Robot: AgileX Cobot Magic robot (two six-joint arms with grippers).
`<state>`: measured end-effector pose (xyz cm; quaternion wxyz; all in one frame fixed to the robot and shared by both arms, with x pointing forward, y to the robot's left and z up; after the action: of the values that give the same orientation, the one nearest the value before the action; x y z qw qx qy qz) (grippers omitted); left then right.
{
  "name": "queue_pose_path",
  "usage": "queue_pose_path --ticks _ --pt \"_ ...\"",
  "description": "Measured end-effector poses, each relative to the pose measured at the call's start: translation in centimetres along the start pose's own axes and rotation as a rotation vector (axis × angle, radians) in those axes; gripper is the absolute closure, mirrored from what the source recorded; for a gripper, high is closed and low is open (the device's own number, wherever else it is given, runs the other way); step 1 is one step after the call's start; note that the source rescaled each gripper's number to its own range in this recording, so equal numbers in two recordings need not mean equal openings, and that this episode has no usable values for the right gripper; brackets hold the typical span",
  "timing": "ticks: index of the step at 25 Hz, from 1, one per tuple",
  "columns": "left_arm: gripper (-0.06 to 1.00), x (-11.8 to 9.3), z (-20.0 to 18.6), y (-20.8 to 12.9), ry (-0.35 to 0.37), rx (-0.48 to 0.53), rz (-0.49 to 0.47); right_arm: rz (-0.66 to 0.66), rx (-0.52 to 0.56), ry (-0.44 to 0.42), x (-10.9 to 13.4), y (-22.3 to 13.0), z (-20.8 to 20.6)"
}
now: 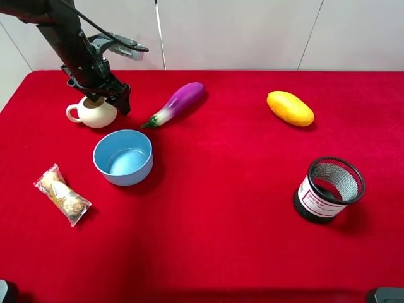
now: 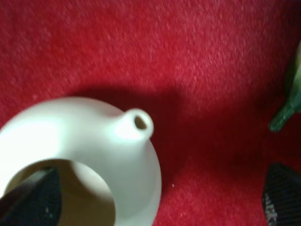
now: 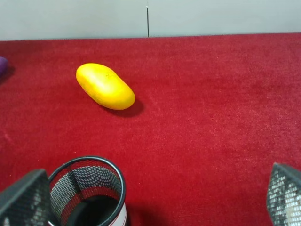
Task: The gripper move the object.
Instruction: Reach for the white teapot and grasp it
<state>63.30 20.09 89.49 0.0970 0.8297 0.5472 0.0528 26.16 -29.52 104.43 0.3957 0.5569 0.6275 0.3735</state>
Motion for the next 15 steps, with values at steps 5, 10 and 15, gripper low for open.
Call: queue_pose_path --ticks 5,10,15 --pt "0.14 0.0 0.8 -0.1 -0.002 0.015 -0.001 0.000 0.000 0.000 0.0 0.0 0.0" --pt "0.15 0.0 2.2 -0.5 -0.008 0.052 -0.003 0.000 0.000 0.000 0.0 0.0 0.0" --pt "0.15 0.0 3.3 -0.8 -0.013 0.078 -0.005 0.000 0.000 0.000 0.0 0.0 0.0"
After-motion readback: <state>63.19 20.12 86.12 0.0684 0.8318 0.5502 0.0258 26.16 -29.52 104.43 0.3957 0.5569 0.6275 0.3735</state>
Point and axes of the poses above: a point on each arm's last joint axis where the gripper is mounted, z pointing out along that axis toward the gripper, x along the wrist's bending axis when the last joint is at zero, y = z × x, the point moved 3 cm from there along z, pointing out along that axis toward the gripper, and after that the axes turned 8 degrees about -z, right-handed, at the moved point
